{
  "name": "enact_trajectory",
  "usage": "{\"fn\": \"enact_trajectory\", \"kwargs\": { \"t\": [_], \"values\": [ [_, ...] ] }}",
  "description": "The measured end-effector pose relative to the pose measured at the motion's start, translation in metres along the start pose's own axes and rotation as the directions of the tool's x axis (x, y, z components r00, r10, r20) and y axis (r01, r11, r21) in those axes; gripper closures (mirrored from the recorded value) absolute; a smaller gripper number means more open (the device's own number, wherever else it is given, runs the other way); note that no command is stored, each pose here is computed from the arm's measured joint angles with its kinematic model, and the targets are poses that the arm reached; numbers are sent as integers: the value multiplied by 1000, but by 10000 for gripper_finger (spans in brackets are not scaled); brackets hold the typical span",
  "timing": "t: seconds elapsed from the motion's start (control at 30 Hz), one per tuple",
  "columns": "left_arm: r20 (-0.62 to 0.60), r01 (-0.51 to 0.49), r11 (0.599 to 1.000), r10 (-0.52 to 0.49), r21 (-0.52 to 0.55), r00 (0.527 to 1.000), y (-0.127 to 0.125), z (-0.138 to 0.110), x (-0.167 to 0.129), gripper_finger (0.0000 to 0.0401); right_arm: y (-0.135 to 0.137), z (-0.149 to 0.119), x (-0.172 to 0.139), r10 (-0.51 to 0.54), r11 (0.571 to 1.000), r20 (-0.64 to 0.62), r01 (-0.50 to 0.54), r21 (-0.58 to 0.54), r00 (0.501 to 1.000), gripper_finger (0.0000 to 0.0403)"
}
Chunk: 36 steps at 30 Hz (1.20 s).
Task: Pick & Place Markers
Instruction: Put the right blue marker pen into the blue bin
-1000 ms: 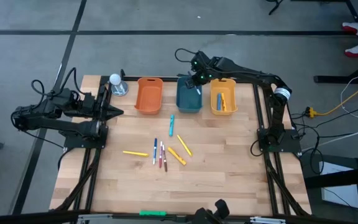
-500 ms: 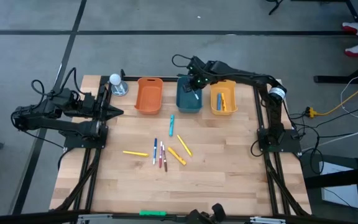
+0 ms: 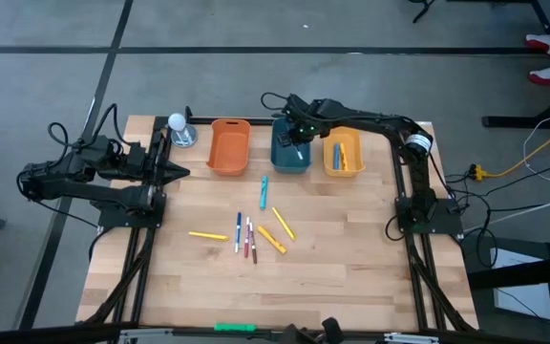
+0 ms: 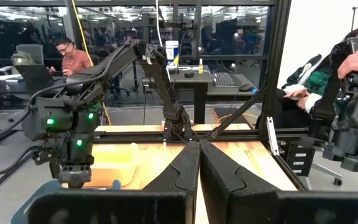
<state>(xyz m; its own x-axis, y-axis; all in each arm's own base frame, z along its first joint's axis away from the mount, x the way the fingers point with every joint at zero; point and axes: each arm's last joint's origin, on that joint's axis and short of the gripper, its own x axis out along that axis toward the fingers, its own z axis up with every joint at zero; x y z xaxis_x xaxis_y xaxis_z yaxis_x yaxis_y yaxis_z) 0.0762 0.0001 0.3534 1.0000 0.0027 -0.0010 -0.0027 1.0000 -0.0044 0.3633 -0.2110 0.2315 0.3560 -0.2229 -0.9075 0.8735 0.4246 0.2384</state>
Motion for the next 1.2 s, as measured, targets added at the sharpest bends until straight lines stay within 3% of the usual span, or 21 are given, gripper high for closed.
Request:
{"fn": "enact_trajectory", "kwargs": {
  "t": [0.97,1.2],
  "values": [
    [0,0,1000,0,0,1000,0,0,0,392,1,-9,38,-43,999,-80,45,27,996,376],
    [0,0,1000,0,0,1000,0,0,0,389,1,-9,38,-42,999,-77,44,27,996,299]
  ]
}}
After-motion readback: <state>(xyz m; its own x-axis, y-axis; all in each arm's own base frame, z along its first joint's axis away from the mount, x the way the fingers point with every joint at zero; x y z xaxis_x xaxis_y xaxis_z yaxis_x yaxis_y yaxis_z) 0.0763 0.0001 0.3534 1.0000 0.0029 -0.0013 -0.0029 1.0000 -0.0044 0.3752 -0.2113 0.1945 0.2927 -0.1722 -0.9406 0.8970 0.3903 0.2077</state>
